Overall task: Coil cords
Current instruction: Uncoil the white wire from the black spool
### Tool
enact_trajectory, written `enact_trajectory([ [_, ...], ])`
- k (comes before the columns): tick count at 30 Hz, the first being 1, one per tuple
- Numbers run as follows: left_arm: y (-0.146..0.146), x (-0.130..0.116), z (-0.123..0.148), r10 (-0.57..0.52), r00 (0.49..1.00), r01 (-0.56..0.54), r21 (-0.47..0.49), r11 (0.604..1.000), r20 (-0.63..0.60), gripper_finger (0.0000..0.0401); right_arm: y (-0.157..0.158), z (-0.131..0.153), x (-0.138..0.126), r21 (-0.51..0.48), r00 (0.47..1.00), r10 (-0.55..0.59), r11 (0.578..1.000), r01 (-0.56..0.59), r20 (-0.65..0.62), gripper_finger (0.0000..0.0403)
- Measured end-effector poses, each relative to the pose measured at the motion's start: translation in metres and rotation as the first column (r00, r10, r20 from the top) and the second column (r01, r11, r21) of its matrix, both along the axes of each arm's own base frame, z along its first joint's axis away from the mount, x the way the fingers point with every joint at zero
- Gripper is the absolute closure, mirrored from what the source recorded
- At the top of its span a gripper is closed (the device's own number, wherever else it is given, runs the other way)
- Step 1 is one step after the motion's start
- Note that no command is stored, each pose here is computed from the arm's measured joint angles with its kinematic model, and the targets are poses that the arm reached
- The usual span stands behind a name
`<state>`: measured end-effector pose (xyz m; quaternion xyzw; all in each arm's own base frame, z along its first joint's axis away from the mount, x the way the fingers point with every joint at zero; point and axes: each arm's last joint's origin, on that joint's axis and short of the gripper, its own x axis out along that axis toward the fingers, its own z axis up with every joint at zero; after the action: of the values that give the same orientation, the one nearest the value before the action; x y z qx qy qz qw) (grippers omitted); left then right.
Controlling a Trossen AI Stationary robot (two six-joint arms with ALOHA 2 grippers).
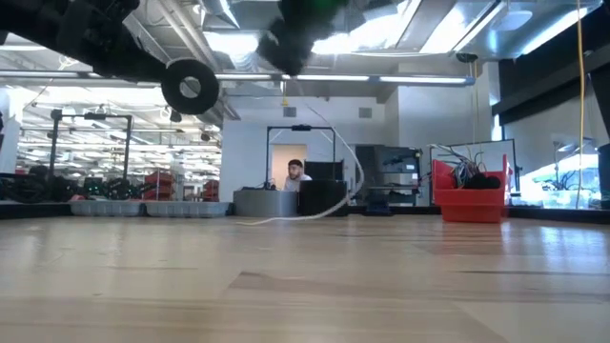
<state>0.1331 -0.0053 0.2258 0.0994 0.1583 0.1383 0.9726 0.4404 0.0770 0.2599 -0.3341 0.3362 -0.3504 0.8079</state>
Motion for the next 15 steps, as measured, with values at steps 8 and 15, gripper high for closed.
enact_trajectory([
  [8, 0.004, -0.002, 0.001, 0.161, 0.987, -0.161, -0.004, 0.987, 0.027, 0.0397, 0.039, 0.009, 0.011, 0.236, 0.860, 0.502, 0.828, -0.509, 0.093, 0.0395],
  [15, 0.005, -0.002, 0.001, 0.193, 0.981, -0.193, 0.005, 0.981, 0.033, 0.0397, 0.044, -0.001, 0.008, 0.473, 0.681, 0.726, 0.568, -0.674, 0.099, 0.0395],
])
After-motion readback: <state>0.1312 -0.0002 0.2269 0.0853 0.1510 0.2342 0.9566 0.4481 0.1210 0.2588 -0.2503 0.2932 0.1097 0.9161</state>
